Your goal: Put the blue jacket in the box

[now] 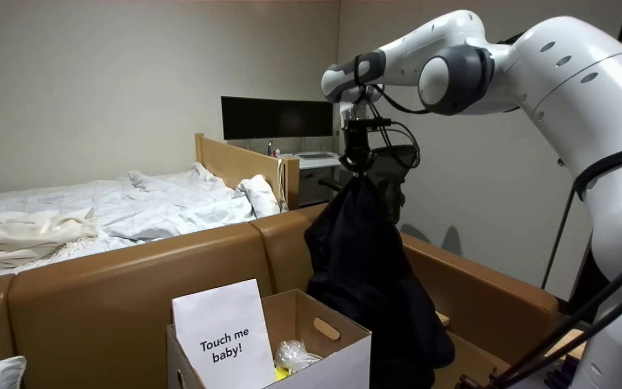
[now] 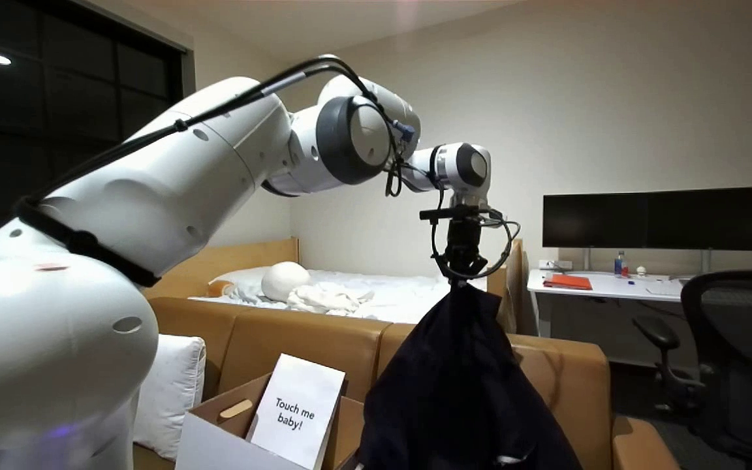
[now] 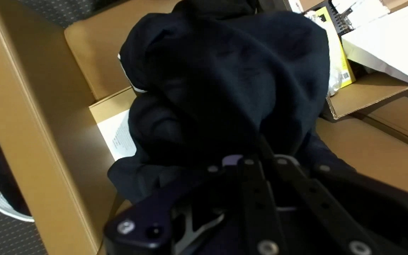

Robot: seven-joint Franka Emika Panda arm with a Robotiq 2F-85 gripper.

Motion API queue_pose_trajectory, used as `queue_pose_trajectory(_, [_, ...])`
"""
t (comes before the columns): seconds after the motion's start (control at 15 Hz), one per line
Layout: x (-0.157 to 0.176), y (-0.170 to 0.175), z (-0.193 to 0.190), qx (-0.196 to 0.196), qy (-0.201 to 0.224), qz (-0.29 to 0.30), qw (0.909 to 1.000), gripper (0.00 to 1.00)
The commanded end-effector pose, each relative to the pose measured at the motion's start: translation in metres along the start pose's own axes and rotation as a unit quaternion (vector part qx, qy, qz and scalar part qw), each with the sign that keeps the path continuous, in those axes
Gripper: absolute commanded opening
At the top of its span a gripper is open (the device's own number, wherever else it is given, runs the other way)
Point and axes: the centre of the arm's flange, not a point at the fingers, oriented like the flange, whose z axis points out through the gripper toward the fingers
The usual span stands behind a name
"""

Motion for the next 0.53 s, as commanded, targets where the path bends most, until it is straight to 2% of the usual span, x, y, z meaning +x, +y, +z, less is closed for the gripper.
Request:
queue_pose_trajectory(0.0, [-0.007,0.000,-0.010,0.000,0.005,-0.001,1.0000,0.04])
queue_pose_trajectory(0.2, [-0.002,-0.001,-0.001,-0.001,-0.001,-0.001,1.0000,0.01])
queue_pose_trajectory(0.27, [-0.012,-0.021,0.005,-0.030,0.015,-0.008,0.9994,0.01])
queue_pose_trajectory(0.33, [-0.034,-0.030,-0.008,-0.057,0.049,-0.013,0.9971,0.01])
queue_pose_trajectory(0.4, [-0.055,-0.036,-0.026,-0.067,0.070,-0.014,0.9952,0.01])
queue_pose_trajectory(0.47, [-0.062,-0.040,-0.039,-0.081,0.093,-0.020,0.9922,0.01])
